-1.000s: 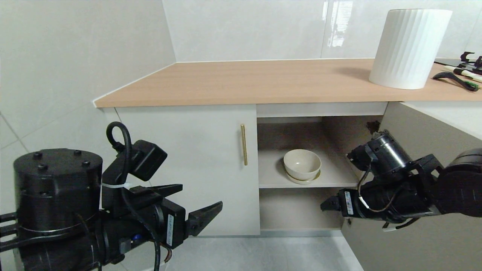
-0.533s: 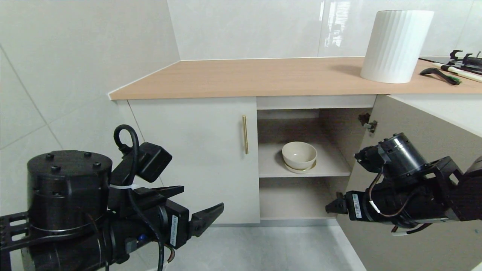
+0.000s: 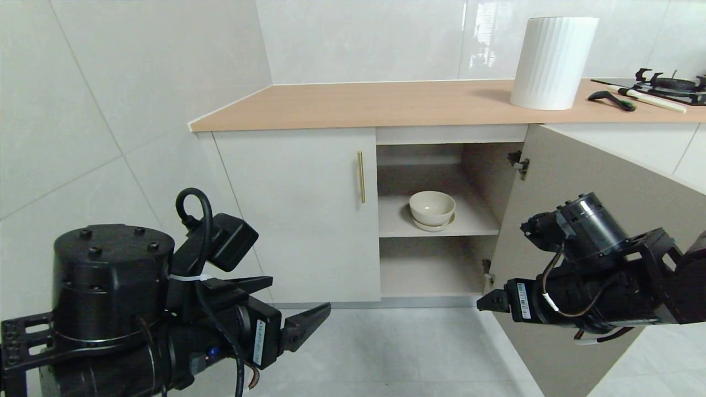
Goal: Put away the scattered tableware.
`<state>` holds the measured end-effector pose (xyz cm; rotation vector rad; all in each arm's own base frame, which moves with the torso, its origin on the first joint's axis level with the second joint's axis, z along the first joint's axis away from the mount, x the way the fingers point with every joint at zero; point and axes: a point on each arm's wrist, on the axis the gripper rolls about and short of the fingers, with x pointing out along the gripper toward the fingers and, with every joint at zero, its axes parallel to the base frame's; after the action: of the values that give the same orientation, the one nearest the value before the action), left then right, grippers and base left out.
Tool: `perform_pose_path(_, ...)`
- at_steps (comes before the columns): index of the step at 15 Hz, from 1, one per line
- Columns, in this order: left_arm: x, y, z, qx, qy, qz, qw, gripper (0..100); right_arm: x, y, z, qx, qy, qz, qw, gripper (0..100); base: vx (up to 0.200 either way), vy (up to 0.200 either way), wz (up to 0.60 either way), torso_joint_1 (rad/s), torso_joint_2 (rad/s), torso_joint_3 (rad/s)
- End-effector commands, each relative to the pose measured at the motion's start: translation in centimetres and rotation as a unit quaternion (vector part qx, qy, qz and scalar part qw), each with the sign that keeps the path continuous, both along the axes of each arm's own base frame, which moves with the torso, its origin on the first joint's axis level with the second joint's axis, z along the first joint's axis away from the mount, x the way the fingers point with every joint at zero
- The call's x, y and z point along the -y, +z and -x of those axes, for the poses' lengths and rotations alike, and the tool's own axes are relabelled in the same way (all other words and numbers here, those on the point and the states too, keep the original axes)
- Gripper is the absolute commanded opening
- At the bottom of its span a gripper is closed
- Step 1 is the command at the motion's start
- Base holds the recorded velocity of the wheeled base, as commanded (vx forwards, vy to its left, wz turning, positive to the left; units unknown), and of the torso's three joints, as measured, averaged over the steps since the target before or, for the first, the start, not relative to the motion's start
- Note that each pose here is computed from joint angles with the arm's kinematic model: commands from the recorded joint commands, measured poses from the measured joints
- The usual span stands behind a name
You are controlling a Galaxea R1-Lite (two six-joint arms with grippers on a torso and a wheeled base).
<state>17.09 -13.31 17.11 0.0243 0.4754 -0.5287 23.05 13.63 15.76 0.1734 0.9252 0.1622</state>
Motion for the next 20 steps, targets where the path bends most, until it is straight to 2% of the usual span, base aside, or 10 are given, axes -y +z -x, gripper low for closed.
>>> perform_pose_path(1, 0.0, -0.2, 0.0, -0.003, 0.0, -0.003, 1.0, 100, 0.0, -0.1, 0.0, -0.002, -0.001, 0.001, 1.0, 100, 0.0, 0.0, 0.0, 0.0, 0.0, 0.0)
perform_pose_path(4, -0.1, -0.2, 0.0, -0.003, 0.001, -0.003, 1.0, 100, 1.0, 1.6, 1.6, 0.024, -0.001, -0.02, 1.0, 100, 0.0, 0.0, 0.0, 0.0, 0.0, 0.0)
perform_pose_path(8, 0.0, -0.3, 0.0, -0.003, 0.0, -0.006, 1.0, 100, 3.2, 0.5, 3.9, 0.008, -0.018, -0.008, 1.0, 100, 0.0, 0.0, 0.0, 0.0, 0.0, 0.0)
perform_pose_path(14, 0.0, -0.4, -0.1, -0.002, 0.009, -0.011, 0.9999, 100, 4.5, 0.4, 5.6, -0.002, -0.038, -0.002, 0.999, 100, 0.0, -0.2, 0.0, 0.006, 0.0, 0.004)
perform_pose_path(16, 0.0, -0.4, -0.1, -0.003, 0.009, -0.011, 0.9999, 100, 4.8, 0.3, 6.1, -0.023, -0.038, 0.012, 0.999, 100, 0.0, -0.2, 0.0, 0.002, 0.0, 0.002)
perform_pose_path(18, 0.1, -0.6, -0.2, -0.005, 0.009, -0.013, 0.9999, 100, 5.6, 0.5, 6.1, -0.047, -0.062, 0.033, 0.996, 100, 0.0, -0.2, 0.0, 0.002, 0.0, 0.002)
perform_pose_path(20, 0.1, -0.6, -0.2, -0.005, 0.009, -0.013, 0.9999, 100, 6.5, 1.1, 6.0, -0.034, -0.086, 0.032, 0.995, 100, 0.0, -0.2, 0.0, 0.005, 0.01, 0.005)
